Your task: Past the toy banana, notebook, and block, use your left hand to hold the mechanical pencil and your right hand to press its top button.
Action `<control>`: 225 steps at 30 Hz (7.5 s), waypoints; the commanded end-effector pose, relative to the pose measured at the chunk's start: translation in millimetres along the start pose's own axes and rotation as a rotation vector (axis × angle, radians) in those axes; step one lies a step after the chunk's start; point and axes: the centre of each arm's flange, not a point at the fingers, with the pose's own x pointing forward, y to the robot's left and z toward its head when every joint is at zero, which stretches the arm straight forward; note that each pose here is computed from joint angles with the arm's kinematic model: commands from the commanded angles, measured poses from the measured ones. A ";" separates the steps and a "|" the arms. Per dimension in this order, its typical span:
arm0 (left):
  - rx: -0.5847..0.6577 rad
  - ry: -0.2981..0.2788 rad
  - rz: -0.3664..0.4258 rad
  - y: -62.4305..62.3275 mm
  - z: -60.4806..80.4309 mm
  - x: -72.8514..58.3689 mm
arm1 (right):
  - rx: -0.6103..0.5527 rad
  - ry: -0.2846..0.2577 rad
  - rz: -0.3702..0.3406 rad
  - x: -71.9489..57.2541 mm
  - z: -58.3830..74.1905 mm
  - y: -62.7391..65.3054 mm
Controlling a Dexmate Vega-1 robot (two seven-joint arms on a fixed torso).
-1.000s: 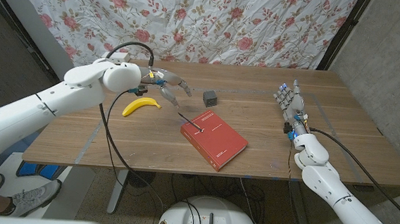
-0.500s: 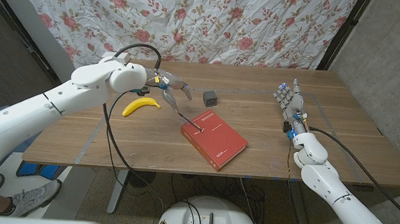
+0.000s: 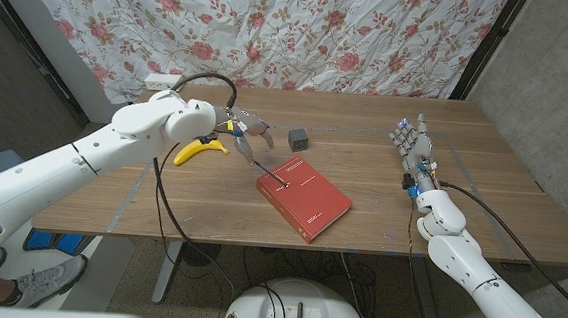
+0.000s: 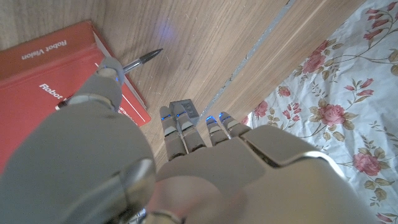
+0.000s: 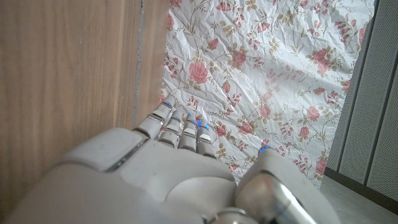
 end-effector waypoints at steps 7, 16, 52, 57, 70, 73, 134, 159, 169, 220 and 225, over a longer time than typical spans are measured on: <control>-0.023 0.019 -0.009 -23.2 16.5 7.5 | -0.016 -0.008 -0.028 -8.7 0.2 -1.9; -0.037 0.022 0.007 -36.4 16.4 10.7 | -0.022 -0.010 -0.043 -13.2 1.3 -3.5; -0.015 0.001 0.078 -51.1 13.2 30.1 | -0.029 -0.001 -0.072 -21.7 -0.7 -2.8; -0.022 0.004 0.102 -51.0 13.2 28.2 | -0.029 -0.005 -0.078 -21.3 -1.2 -2.4; -0.015 0.004 0.121 -52.0 14.0 26.6 | -0.030 -0.005 -0.080 -20.5 -1.4 -2.2; -0.017 0.005 0.129 -52.5 14.1 26.5 | -0.032 -0.006 -0.080 -20.3 -1.1 -2.4; -0.044 0.017 0.166 -52.2 17.2 30.1 | -0.049 -0.004 -0.071 -23.4 2.3 -3.8; -0.036 0.023 0.170 -55.3 19.2 28.4 | -0.052 -0.006 -0.074 -25.1 3.5 -5.2; -0.031 0.026 0.177 -55.1 19.7 28.0 | -0.053 -0.007 -0.073 -25.3 4.4 -5.0; -0.217 0.248 0.270 -45.0 16.4 -9.7 | -0.126 -0.036 -0.006 -21.9 23.1 5.0; -0.247 0.271 0.292 -44.5 19.2 -9.5 | -0.110 -0.048 -0.003 -23.5 24.9 6.4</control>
